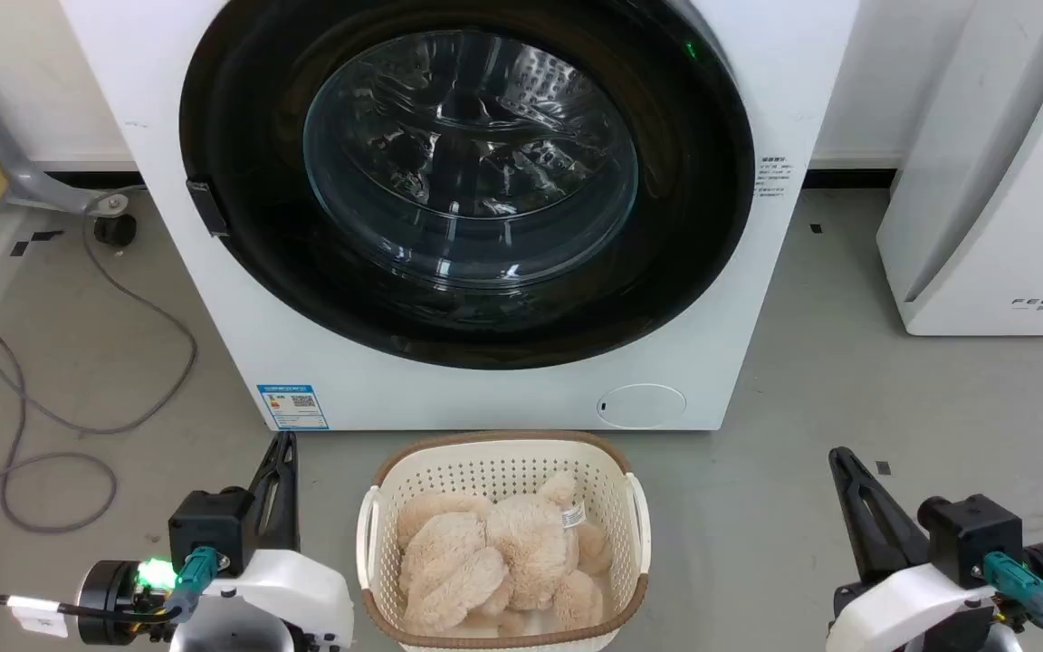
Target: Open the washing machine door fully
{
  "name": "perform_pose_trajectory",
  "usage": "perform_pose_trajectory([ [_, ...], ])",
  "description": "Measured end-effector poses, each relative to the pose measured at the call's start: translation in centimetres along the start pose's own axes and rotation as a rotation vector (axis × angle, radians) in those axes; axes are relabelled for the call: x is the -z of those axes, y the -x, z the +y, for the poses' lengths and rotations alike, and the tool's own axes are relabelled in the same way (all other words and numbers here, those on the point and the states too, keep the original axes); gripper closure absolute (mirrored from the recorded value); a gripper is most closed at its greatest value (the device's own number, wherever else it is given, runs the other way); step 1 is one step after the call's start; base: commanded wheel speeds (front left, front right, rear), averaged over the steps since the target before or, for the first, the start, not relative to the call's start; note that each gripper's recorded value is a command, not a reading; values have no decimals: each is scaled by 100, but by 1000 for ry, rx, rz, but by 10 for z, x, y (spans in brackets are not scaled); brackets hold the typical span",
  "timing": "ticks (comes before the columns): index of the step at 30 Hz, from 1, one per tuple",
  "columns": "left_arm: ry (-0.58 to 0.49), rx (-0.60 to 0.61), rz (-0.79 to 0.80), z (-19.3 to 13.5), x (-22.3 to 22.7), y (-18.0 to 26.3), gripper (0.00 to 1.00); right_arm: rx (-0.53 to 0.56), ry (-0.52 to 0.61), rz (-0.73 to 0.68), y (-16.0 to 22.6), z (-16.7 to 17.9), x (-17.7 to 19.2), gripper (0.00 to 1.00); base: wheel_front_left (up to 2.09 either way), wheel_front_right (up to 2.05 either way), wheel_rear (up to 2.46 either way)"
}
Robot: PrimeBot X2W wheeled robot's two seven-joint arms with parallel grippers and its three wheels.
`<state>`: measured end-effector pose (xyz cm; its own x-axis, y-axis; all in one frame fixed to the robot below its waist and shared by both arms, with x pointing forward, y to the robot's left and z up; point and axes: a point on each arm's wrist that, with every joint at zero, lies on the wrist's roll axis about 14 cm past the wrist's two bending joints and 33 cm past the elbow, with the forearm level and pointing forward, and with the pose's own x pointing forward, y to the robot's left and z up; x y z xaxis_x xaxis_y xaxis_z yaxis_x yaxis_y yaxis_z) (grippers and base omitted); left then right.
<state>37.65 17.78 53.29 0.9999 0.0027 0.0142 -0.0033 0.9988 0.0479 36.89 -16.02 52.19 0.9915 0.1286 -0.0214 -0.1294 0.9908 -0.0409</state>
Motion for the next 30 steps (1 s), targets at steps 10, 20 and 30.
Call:
perform_pose_trajectory([
  [10, 1, 7, 5, -3, 2, 0, 0, 1, -3, 3, 0, 0, 2, 0, 0, 0, 0],
  [20, 13, 25, 4, -9, 5, 0, 0, 3, -24, 5, 1, -1, 6, 100, 0, 0, 0],
  [30, 30, 46, -4, -17, 7, -1, 0, 8, -66, -2, 1, -2, 9, 100, 0, 0, 0],
])
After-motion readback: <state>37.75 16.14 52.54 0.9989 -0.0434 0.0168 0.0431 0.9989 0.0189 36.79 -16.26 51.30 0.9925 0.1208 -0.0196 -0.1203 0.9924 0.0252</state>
